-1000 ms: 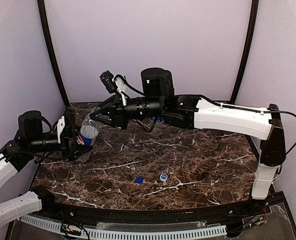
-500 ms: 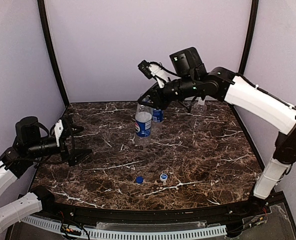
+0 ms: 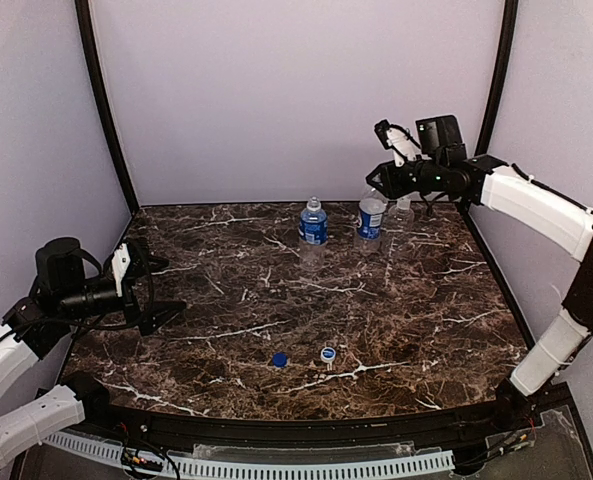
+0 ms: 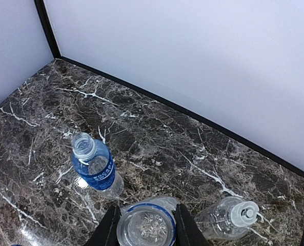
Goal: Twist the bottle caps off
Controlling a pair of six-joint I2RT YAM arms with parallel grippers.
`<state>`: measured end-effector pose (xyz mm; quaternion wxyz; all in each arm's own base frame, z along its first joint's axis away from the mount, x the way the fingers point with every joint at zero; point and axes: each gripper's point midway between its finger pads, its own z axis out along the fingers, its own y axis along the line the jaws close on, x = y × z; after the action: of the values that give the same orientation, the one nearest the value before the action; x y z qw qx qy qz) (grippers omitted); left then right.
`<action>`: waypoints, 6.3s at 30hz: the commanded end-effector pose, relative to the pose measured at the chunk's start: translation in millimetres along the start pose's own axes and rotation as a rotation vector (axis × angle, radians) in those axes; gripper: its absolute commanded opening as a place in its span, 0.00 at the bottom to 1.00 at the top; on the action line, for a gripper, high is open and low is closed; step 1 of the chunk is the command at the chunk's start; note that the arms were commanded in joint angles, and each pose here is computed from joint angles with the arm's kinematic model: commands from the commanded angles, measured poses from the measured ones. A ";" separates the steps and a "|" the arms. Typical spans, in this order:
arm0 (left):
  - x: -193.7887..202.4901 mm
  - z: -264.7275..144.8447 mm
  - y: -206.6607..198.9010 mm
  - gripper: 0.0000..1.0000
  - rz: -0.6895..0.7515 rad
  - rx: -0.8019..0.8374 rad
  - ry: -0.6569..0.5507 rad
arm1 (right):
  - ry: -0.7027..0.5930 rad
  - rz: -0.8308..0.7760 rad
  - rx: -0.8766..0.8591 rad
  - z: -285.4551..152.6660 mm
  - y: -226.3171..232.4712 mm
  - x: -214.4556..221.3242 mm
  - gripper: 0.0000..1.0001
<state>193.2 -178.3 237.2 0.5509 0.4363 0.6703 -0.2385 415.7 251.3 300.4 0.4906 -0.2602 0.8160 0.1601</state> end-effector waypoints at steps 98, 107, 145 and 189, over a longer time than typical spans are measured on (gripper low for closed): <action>-2.5 0.8 2.5 0.97 0.042 0.003 -0.017 | 0.095 0.120 0.603 -74.5 -144.8 -44.4 0.00; -16.2 -1.5 7.1 0.97 0.078 -0.012 -0.036 | -0.381 -0.138 -0.038 -117.1 93.4 -182.4 0.00; -16.8 -4.7 -21.3 0.77 -0.004 0.174 -0.019 | -0.052 -0.097 -1.014 -50.6 403.5 -73.5 0.00; -34.6 -6.5 96.3 0.53 0.968 -0.598 0.201 | 0.101 0.276 -0.909 20.8 362.2 -64.9 0.40</action>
<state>274.7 -133.7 285.8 0.6223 0.5389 0.4961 0.2760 240.7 567.7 330.1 0.2463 -0.3417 0.7408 0.5233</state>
